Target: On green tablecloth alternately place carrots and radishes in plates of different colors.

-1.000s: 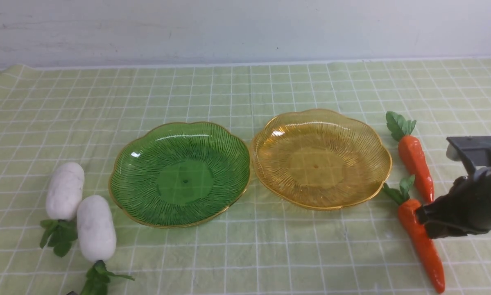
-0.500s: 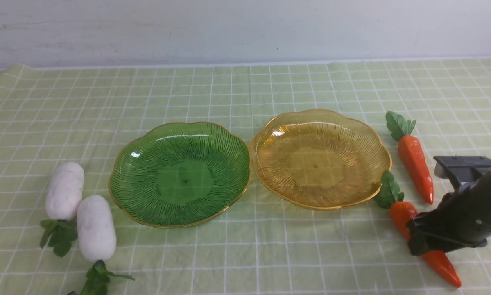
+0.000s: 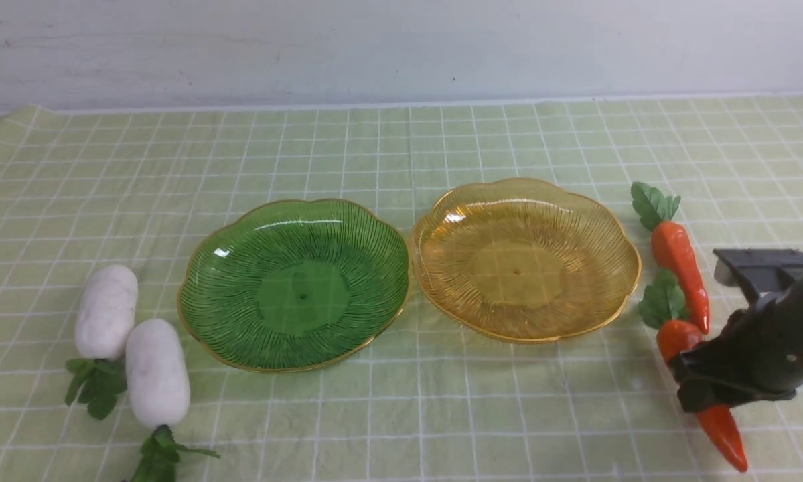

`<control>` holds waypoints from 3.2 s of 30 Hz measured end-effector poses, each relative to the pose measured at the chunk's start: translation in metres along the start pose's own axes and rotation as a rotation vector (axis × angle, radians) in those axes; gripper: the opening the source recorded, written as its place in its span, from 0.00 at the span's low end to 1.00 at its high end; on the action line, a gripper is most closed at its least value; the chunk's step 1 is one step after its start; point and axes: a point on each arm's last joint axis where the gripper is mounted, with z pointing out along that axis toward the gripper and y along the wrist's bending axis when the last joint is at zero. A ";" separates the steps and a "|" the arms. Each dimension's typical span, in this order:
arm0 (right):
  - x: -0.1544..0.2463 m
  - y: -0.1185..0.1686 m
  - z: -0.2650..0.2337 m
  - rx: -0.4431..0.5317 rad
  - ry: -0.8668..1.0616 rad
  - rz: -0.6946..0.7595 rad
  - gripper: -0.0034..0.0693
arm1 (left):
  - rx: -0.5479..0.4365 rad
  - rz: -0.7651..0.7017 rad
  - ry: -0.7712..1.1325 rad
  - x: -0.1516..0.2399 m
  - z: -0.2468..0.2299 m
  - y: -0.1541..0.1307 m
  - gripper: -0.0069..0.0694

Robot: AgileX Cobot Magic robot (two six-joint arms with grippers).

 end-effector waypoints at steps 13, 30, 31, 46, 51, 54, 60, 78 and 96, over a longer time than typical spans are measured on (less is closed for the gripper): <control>-0.006 0.027 -0.080 -0.120 -0.376 0.006 0.35 | -0.013 0.005 0.074 0.007 0.000 0.001 0.08; -0.088 0.056 -0.017 -0.133 -0.365 -0.225 0.38 | -0.014 0.006 0.077 0.007 0.000 0.001 0.08; -0.090 0.054 -0.011 -0.124 -0.357 -0.226 0.41 | -0.014 0.006 0.077 0.007 0.000 0.001 0.08; -0.107 0.027 0.002 -0.095 -0.358 -0.103 0.85 | 0.008 -0.047 0.103 0.009 0.000 -0.001 0.08; -0.106 -0.011 -0.010 -0.008 -0.344 -0.067 0.85 | 0.008 -0.047 0.103 0.009 0.000 -0.001 0.08; -0.104 -0.025 -0.007 0.026 -0.321 -0.060 0.85 | 0.008 -0.047 0.103 0.009 0.000 -0.001 0.08; -0.100 -0.039 0.016 0.064 -0.244 -0.061 0.85 | 0.007 -0.046 0.103 0.009 0.000 -0.001 0.08; -0.093 -0.050 0.048 0.111 -0.118 -0.146 0.35 | 0.007 -0.045 0.103 0.009 0.000 -0.001 0.08; -0.120 0.045 0.002 -0.179 -0.142 -0.131 0.32 | 0.007 -0.041 0.104 0.009 0.000 -0.001 0.08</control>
